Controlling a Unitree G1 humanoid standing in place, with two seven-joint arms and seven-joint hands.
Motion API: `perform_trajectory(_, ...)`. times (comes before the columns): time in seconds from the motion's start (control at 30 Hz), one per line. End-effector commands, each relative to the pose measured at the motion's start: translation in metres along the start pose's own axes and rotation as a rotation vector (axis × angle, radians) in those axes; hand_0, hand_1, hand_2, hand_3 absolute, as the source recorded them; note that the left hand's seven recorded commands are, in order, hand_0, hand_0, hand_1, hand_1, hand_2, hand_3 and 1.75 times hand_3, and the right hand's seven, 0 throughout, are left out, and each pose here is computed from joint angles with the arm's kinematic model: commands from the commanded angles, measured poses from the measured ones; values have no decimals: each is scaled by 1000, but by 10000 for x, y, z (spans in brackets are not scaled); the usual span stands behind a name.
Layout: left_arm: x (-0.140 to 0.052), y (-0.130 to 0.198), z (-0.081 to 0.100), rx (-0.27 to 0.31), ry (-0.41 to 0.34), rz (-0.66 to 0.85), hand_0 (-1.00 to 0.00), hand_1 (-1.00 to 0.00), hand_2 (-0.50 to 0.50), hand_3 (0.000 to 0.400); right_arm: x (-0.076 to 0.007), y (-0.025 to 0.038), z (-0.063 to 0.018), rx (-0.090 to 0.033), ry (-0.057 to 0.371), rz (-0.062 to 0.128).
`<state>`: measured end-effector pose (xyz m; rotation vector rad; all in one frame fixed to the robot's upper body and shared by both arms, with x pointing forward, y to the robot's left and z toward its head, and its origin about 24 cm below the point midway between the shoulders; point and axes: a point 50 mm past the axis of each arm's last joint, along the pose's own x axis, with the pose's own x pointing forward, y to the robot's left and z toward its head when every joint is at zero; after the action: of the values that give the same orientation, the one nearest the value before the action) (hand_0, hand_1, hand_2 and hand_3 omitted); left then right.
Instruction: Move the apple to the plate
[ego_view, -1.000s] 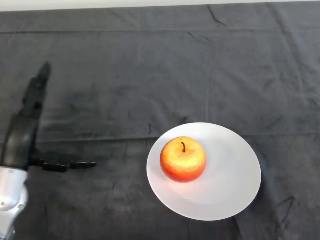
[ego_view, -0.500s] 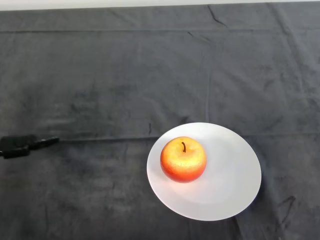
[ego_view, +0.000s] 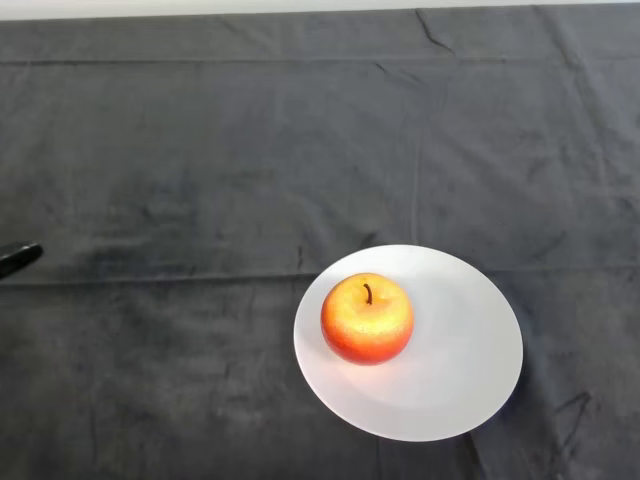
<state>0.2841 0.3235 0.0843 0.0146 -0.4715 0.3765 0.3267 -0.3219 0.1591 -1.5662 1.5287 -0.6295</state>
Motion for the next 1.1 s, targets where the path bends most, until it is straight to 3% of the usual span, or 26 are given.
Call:
perform_trajectory(0.03,-113,358,-3,66,44,65,0,0,0,0,60,-19,-67,14,27,4)
perform_trajectory(0.77,-200,1005,154,-8,19,294,0,0,0,0,59,-19,-67,15,27,5)
perform_trajectory(1.1,-200,1042,138,-32,11,361,0,0,0,0,58,-19,-67,16,27,5)
